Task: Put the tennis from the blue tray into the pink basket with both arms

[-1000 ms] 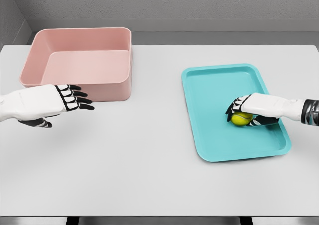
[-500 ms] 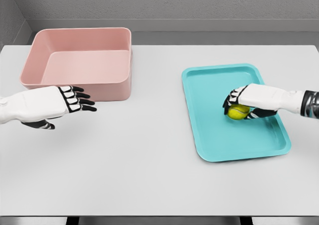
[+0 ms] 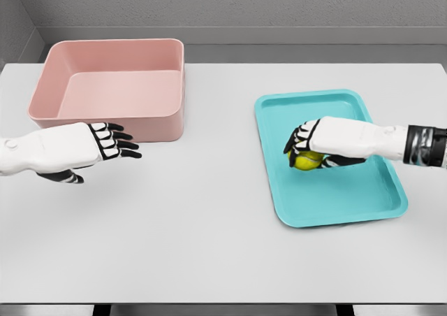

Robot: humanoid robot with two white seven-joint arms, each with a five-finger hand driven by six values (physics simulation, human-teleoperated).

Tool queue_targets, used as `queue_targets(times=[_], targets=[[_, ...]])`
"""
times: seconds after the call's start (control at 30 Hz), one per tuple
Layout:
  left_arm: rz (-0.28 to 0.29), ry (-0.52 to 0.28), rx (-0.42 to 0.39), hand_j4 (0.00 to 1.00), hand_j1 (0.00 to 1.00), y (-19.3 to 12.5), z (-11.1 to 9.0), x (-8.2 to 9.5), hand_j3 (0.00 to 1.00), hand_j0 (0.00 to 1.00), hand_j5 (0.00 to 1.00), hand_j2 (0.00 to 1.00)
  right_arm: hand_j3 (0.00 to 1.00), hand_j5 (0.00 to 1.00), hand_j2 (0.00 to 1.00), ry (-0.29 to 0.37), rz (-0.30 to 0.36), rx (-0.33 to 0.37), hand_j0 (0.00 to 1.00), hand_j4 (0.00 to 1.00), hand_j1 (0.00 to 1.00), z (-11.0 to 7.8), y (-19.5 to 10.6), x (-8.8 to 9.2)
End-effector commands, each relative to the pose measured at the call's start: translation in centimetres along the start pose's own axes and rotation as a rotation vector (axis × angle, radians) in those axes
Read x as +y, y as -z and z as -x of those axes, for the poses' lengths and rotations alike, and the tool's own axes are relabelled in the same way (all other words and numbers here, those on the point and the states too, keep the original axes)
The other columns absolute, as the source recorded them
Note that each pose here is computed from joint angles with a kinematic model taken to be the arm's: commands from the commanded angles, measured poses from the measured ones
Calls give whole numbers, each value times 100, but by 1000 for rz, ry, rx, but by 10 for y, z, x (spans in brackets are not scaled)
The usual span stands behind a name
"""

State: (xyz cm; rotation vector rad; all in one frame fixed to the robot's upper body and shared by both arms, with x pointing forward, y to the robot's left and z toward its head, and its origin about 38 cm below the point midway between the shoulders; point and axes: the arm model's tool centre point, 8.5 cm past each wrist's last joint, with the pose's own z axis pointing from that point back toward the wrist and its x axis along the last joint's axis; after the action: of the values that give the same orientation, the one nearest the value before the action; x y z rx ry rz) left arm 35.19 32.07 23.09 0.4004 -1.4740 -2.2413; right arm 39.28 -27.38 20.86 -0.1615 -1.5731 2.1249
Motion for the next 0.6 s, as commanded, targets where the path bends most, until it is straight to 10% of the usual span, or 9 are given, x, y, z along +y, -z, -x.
queue_targets(times=[0.0, 0.57], targets=[[-2, -5, 0, 100, 100, 0, 0, 0, 100, 100, 100, 100, 54, 54, 54, 4, 16, -27, 54, 54, 54, -6, 9, -3], [-58, -14, -37, 100, 100, 18, -6, 5, 100, 100, 100, 100, 54, 54, 54, -11, 75, -132, 54, 54, 54, -24, 52, -19]])
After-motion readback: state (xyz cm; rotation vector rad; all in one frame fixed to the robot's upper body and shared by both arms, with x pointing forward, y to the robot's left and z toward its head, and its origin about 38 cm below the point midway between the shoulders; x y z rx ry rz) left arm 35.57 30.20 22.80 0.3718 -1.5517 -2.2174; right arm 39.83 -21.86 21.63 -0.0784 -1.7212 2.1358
